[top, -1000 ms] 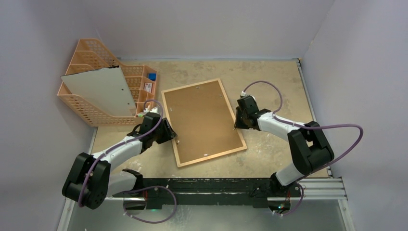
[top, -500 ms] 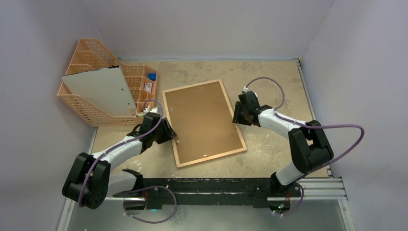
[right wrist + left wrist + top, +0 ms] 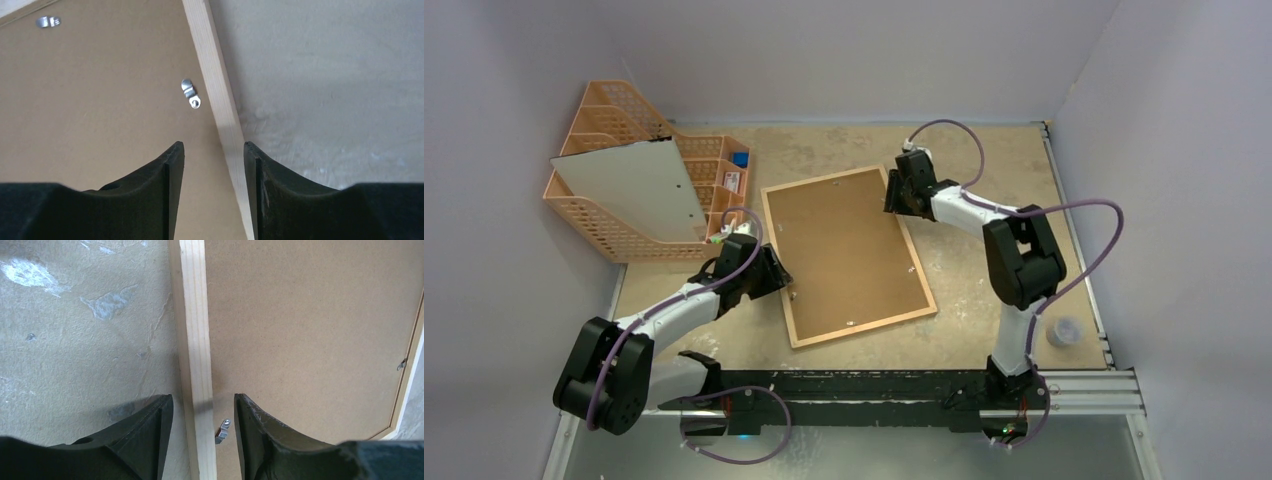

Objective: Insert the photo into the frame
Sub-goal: Install the photo frame at the center of the board.

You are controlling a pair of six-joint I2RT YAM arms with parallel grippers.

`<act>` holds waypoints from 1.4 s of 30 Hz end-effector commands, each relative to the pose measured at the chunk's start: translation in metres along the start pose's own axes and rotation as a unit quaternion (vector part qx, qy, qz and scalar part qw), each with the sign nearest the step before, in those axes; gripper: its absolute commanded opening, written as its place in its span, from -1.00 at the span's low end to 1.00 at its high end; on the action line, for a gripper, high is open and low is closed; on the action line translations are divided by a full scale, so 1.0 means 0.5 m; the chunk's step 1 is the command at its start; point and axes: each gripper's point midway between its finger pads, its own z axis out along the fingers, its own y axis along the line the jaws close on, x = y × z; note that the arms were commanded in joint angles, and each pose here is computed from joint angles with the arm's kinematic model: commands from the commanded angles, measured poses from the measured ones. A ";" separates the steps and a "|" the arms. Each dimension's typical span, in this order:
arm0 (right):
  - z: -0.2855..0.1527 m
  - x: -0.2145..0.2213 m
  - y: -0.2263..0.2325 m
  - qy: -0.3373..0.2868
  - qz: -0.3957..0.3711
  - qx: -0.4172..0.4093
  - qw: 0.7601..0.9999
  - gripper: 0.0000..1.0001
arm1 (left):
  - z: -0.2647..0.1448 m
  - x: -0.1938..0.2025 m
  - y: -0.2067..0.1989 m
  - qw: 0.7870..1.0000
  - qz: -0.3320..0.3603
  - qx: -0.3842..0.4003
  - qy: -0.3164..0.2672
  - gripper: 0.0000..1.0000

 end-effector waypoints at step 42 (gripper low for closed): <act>0.126 0.040 -0.003 0.035 -0.050 0.003 0.998 -0.83 | 0.000 -0.023 -0.023 1.000 0.008 0.011 -0.012 -0.01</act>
